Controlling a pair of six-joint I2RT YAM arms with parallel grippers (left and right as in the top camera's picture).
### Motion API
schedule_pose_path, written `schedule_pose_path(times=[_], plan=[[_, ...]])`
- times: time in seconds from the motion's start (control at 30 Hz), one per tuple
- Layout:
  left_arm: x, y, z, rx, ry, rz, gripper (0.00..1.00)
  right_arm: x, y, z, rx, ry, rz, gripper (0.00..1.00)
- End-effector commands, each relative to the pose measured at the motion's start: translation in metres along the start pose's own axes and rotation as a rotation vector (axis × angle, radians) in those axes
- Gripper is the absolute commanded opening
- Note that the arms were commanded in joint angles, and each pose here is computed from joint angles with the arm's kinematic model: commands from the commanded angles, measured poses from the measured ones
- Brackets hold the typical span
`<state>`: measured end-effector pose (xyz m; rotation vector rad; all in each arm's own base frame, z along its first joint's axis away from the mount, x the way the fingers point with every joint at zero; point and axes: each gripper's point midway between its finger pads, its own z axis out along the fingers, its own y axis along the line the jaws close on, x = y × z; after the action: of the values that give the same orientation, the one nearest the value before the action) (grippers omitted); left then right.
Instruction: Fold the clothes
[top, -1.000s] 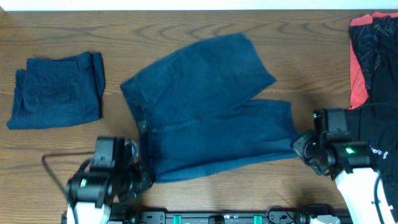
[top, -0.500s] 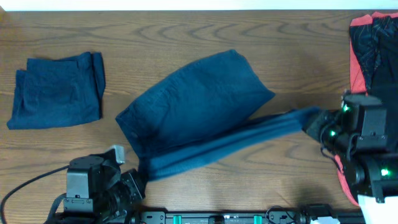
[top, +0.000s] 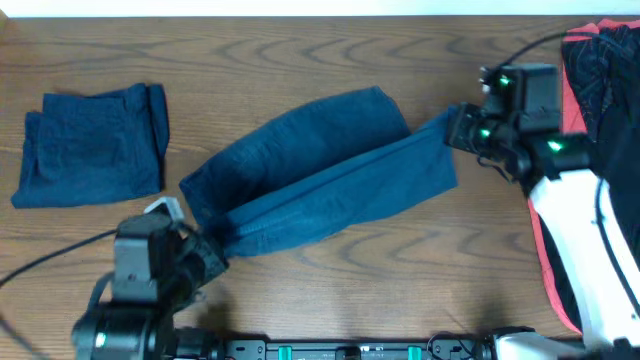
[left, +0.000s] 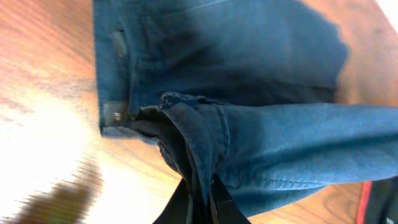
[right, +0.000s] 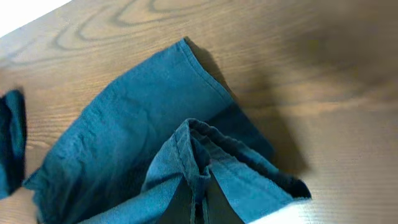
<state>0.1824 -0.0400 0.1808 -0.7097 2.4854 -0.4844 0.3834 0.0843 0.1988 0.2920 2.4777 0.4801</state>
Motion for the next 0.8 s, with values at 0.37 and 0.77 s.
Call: schedule_pose_path(times=[0.37,0.77], plan=[[-0.058,0.055,0.068,-0.415,-0.104,-0.047,0.06,-0.045,0.006,0.064,0.091,-0.161,-0.162,0.01],[-0.075,0.079,0.116,-0.569,-0.114,-0.105,0.06,-0.03,0.012,0.118,0.079,-0.121,-0.19,0.01]])
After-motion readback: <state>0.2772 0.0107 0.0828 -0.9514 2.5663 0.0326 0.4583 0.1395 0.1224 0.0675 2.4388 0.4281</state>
